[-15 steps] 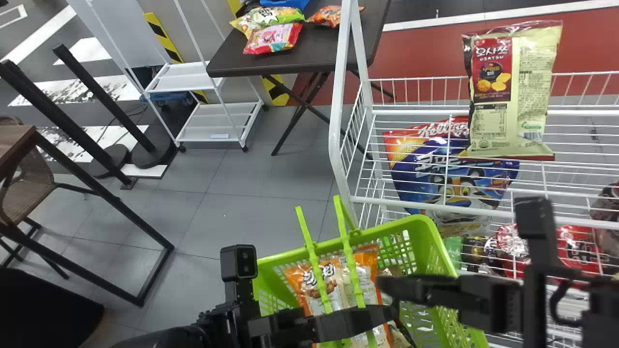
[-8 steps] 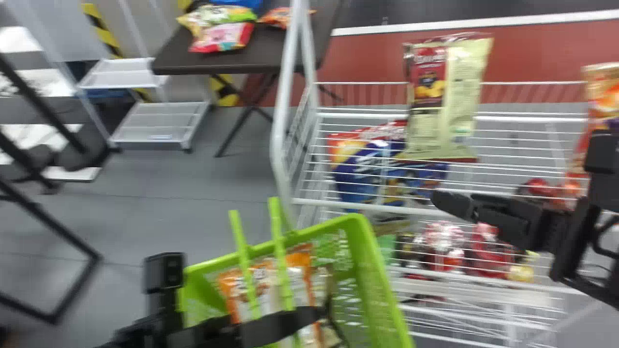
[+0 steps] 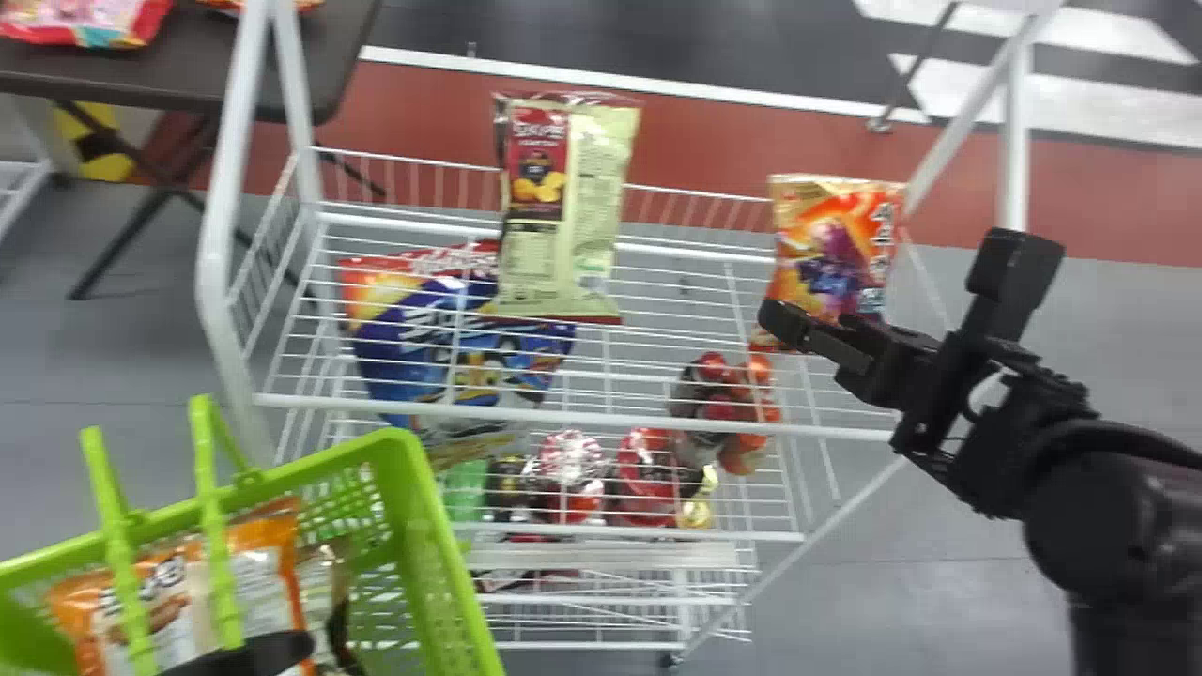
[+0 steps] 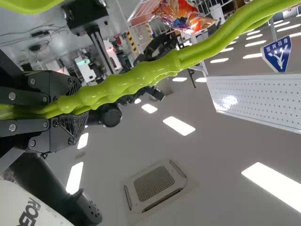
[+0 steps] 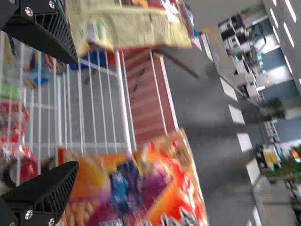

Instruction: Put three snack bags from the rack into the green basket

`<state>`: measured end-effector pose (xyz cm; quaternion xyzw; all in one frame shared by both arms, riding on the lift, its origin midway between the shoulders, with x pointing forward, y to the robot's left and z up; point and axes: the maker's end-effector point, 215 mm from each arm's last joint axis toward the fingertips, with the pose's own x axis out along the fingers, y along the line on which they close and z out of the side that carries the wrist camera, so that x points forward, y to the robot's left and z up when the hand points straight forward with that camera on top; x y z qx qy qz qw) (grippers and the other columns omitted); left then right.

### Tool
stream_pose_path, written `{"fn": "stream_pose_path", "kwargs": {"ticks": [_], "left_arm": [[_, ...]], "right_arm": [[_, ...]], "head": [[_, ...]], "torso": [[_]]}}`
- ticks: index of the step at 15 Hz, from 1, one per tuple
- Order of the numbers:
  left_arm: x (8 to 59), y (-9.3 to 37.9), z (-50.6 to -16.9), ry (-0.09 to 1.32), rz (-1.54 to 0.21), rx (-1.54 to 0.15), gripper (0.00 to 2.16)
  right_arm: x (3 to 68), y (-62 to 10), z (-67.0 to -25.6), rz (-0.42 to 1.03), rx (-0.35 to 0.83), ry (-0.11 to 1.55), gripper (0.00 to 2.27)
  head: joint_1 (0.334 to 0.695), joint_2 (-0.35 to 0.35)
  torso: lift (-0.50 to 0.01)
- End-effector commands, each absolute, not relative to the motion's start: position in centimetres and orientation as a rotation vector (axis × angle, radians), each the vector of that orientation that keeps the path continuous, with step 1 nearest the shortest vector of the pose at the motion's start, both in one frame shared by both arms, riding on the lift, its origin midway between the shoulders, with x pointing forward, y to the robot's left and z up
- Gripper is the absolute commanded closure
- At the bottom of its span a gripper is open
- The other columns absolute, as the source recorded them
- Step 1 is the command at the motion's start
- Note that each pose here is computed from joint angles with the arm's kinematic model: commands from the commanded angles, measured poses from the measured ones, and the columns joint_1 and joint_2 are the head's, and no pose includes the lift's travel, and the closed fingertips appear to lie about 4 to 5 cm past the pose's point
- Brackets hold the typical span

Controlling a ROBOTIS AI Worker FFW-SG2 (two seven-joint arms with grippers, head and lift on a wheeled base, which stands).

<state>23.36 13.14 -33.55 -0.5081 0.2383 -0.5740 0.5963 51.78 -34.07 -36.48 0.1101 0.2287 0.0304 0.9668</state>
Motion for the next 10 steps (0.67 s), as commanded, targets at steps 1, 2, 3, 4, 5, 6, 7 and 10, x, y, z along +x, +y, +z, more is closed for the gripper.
{"fn": "stream_pose_path", "kwargs": {"ticks": [1,2,3,4,5,6,7,10], "left_arm": [[23.3,13.2,-33.6,0.555,-1.332,-1.181,2.15],[23.4,13.2,-33.6,0.555,-1.331,-1.178,2.15],[23.3,13.3,-33.7,0.555,-1.330,-1.181,2.15],[23.2,13.4,-33.8,0.557,-1.324,-1.183,2.15],[23.1,13.7,-33.9,0.556,-1.318,-1.191,2.15],[23.1,13.8,-33.9,0.556,-1.313,-1.189,2.15],[23.2,13.9,-33.9,0.553,-1.312,-1.186,2.15],[23.1,13.8,-33.8,0.550,-1.314,-1.189,2.15]], "right_arm": [[53.9,-37.3,-36.9,-0.012,0.173,0.451,0.04],[55.3,-38.4,-37.3,-0.036,0.161,0.452,0.05],[56.3,-38.9,-37.6,-0.047,0.153,0.449,0.05],[57.4,-39.6,-37.6,-0.077,0.127,0.430,0.06],[58.3,-40.4,-37.7,-0.108,0.106,0.421,0.06],[59.3,-40.8,-38.1,-0.120,0.112,0.429,0.07],[60.2,-41.0,-38.8,-0.127,0.110,0.449,0.12],[61.0,-40.4,-39.4,-0.114,0.111,0.459,0.79]], "head": [[0.695,-0.307],[0.695,-0.324],[0.695,-0.337],[0.695,-0.344],[0.695,-0.350],[0.695,-0.350],[0.695,-0.350],[0.695,-0.350]], "torso": [[0.000],[0.000],[0.000],[0.000],[0.000],[0.000],[0.000],[0.000]]}}
